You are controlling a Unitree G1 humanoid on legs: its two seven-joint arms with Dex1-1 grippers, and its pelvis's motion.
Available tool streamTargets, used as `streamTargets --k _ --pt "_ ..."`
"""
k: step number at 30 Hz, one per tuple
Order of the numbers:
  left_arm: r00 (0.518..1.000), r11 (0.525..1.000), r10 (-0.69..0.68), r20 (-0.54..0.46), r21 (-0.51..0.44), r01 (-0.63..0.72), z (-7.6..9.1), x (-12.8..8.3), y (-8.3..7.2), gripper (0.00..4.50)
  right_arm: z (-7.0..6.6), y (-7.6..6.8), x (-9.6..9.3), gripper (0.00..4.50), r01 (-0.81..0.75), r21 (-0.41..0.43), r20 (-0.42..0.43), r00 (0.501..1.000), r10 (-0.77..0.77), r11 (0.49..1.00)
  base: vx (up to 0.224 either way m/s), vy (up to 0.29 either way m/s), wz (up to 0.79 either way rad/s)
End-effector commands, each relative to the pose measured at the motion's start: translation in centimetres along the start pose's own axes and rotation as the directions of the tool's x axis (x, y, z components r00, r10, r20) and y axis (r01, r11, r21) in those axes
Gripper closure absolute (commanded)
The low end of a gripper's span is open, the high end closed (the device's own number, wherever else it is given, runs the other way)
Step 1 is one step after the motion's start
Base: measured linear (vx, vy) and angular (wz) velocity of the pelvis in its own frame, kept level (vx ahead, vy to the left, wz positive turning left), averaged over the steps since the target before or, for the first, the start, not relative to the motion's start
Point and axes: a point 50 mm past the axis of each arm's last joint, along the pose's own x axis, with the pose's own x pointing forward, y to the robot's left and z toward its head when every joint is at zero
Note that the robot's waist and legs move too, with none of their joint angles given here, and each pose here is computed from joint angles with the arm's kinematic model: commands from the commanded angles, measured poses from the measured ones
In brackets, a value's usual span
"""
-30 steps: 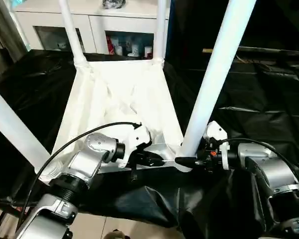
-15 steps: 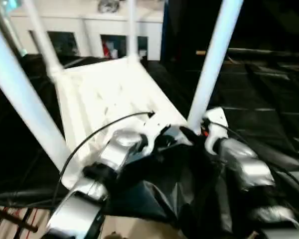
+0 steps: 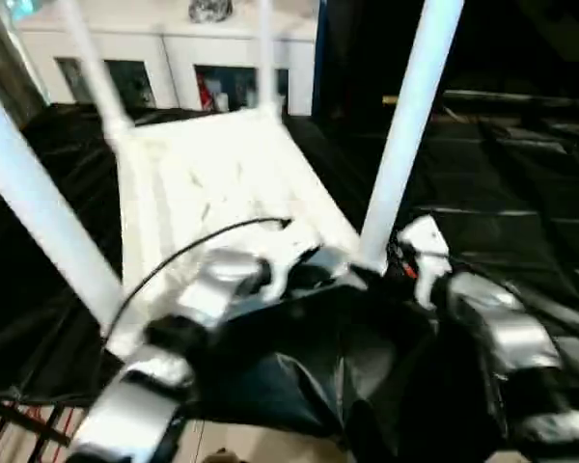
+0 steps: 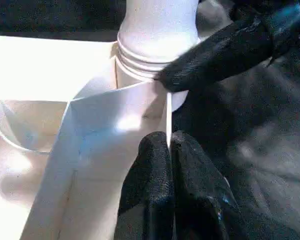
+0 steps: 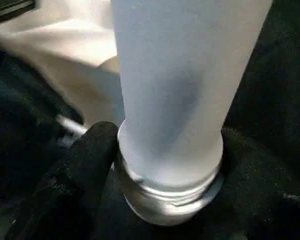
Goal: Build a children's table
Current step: Rotate leg to tighten
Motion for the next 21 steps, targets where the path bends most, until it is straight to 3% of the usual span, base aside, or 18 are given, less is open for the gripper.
streamTargets --k 1,8,14,16,21 --pt "0.978 0.982 -0.173 0.119 0.100 0.161 2.8 1.0 -1.8 4.50 0.3 2.4 1.1 1.05 -0.214 -0.050 -0.015 0.977 0.213 0.976 0.000 0.000 0.00" --pt "0.953 0.951 -0.295 0.066 0.113 0.287 1.8 -1.0 -2.4 4.50 0.5 2.0 -0.5 1.05 -0.299 -0.063 -0.046 0.954 0.296 0.952 0.000 0.000 0.00" --pt "0.950 0.948 -0.306 0.054 0.113 0.299 1.4 -1.7 -2.6 4.50 0.0 2.2 -0.9 1.31 -0.350 -0.065 -0.082 0.935 0.345 0.935 0.000 0.000 0.00" --pt "0.951 0.948 -0.306 0.051 0.108 0.300 1.3 -1.9 -2.6 4.50 0.1 2.5 -0.9 1.58 -0.370 -0.054 -0.075 0.928 0.366 0.927 0.000 0.000 0.00" --pt "0.961 0.958 -0.272 0.052 0.104 0.266 1.3 -1.8 -2.4 4.50 0.0 2.9 -0.7 1.76 -0.373 -0.037 -0.062 0.927 0.371 0.927 0.000 0.000 0.00"
